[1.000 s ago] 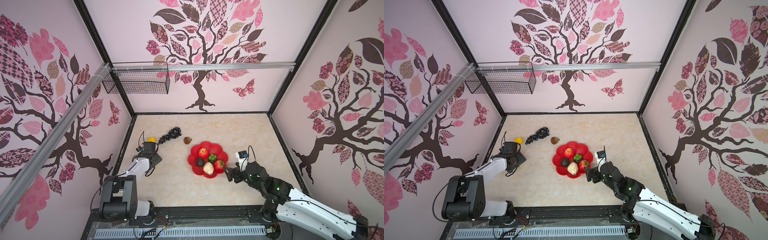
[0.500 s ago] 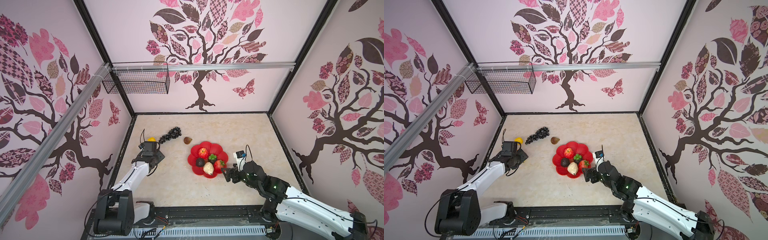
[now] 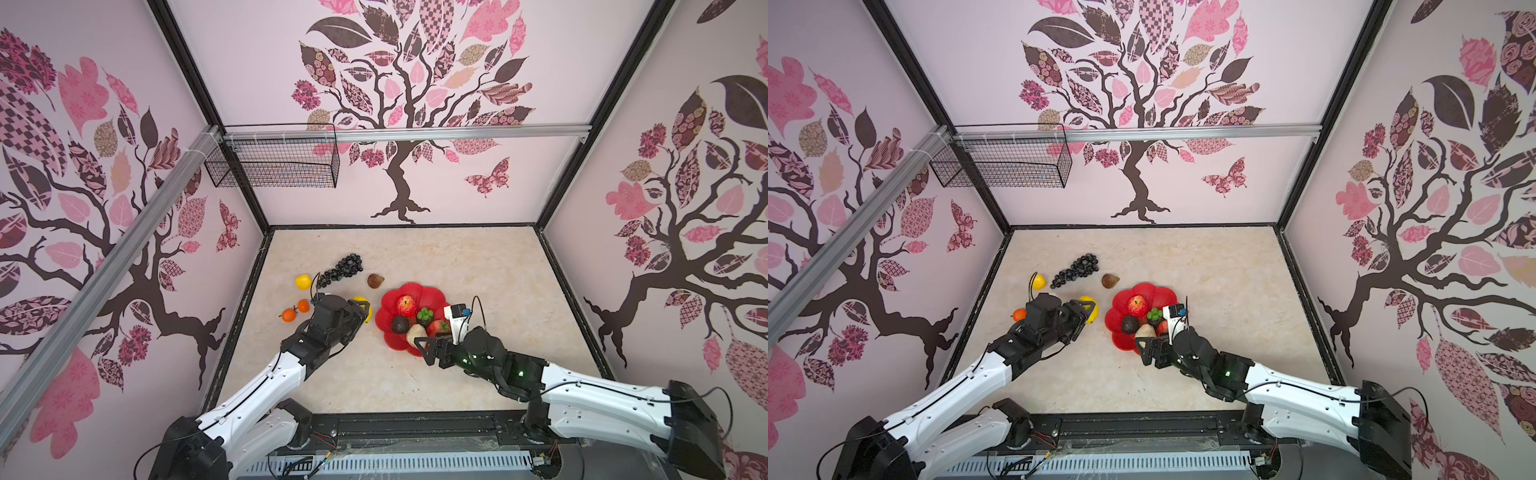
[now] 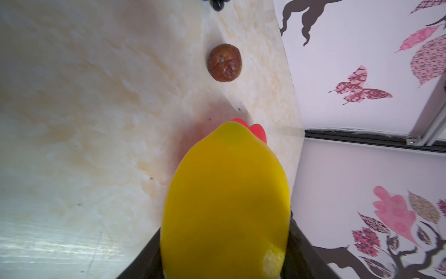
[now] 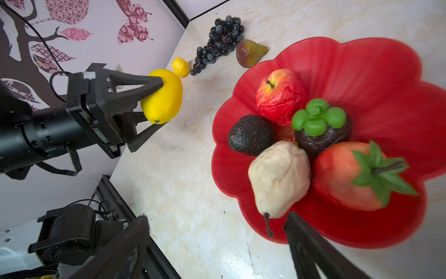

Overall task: Arrange fruit in a fruit bowl
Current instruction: Pick up the fruit from the middle-left of the table.

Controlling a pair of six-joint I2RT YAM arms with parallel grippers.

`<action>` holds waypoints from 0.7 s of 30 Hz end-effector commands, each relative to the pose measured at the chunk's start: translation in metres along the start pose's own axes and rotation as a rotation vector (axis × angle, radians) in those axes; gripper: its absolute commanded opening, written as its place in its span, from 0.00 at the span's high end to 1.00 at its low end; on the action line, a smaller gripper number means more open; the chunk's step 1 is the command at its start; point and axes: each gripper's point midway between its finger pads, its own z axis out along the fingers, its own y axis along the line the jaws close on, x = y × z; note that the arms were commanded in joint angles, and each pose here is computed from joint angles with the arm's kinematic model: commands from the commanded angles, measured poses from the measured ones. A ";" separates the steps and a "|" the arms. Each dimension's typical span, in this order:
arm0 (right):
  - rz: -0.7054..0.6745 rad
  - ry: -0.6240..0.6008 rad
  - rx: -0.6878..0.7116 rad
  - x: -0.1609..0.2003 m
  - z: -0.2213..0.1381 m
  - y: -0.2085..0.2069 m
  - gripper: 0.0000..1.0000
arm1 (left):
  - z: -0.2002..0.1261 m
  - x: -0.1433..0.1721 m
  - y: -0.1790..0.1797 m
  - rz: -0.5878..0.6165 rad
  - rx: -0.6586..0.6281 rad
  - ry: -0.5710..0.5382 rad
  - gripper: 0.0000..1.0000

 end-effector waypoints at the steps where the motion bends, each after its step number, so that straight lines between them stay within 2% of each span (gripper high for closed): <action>1: 0.050 -0.108 -0.079 -0.029 0.008 0.028 0.10 | -0.001 0.014 -0.022 -0.106 0.101 0.012 0.43; 6: -0.018 -0.129 -0.070 -0.028 0.019 0.041 0.10 | 0.001 0.037 -0.035 -0.125 0.146 0.071 0.43; 21: -0.082 -0.149 -0.048 -0.024 0.043 0.043 0.14 | -0.004 0.084 -0.057 -0.098 0.195 0.175 0.43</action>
